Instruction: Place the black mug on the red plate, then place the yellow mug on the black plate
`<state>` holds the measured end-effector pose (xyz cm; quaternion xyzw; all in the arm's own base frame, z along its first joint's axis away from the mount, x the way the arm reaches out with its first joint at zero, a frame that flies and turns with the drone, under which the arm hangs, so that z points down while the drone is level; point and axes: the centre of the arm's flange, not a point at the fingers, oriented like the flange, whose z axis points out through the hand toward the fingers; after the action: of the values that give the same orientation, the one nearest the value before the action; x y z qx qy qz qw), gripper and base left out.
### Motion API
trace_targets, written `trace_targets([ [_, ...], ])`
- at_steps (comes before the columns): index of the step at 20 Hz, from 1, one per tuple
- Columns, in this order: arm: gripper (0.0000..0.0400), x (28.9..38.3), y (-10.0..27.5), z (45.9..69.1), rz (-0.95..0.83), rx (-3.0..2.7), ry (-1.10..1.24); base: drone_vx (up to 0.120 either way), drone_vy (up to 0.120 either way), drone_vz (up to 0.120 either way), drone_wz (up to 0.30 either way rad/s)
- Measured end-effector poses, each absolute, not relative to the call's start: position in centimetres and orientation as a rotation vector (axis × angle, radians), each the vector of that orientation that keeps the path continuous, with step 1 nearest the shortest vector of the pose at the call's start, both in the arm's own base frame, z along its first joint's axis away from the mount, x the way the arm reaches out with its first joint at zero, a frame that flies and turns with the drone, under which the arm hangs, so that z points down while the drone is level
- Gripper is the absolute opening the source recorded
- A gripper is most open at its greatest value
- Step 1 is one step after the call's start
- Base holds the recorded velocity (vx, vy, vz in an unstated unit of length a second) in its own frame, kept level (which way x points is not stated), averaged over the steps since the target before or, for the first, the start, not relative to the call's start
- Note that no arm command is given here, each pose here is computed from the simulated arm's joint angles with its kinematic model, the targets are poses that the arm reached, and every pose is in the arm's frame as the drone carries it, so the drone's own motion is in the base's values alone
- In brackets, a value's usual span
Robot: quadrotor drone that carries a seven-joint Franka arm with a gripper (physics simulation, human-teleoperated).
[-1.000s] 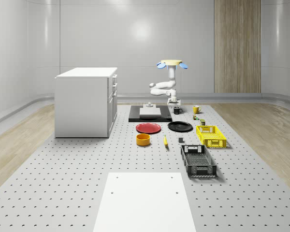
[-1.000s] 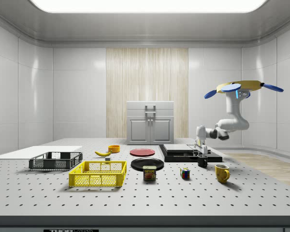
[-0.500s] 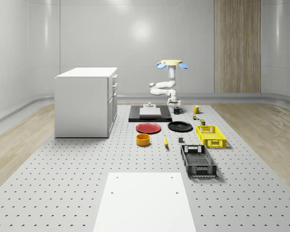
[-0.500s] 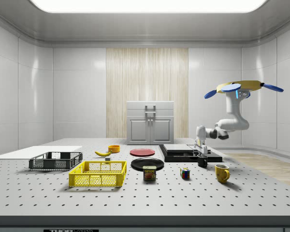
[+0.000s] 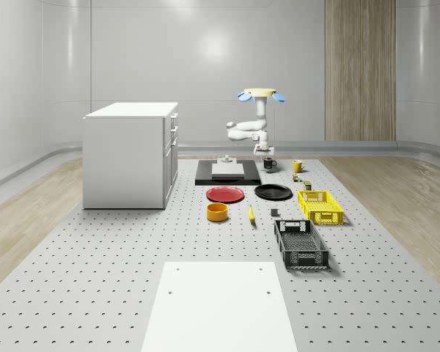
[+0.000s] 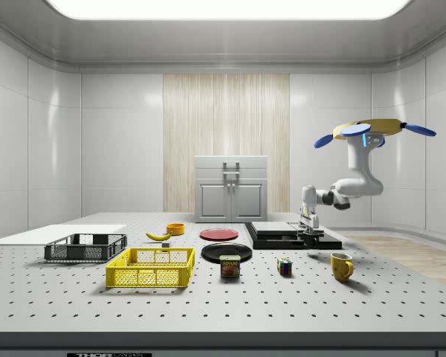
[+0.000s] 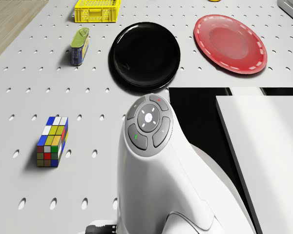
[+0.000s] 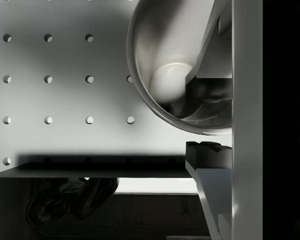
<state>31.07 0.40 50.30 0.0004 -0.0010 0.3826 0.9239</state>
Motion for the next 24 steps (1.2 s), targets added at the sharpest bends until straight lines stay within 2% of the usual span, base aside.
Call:
trace_targets([
  [3, 0.0111, 31.07, 0.4, 49.6, 0.785, 0.001, -0.002, 0.013, 0.0, 0.12, 0.0],
  [6, 0.011, 31.07, 0.4, 49.1, 0.785, 0.001, -0.002, 0.12, 0.0, 0.093, 0.0],
  [12, 0.011, 31.08, 0.4, 48.8, 0.785, 0.001, -0.002, 0.12, -0.007, 0.0, 0.0],
  [15, 0.011, 31.08, 0.4, 48.7, 0.785, 0.001, -0.002, 0.12, -0.12, 0.0, 0.0],
  [24, 0.011, 31.08, 0.4, 48.7, 0.785, 0.001, -0.002, 0.12, 0.0, 0.0, 0.0],
])
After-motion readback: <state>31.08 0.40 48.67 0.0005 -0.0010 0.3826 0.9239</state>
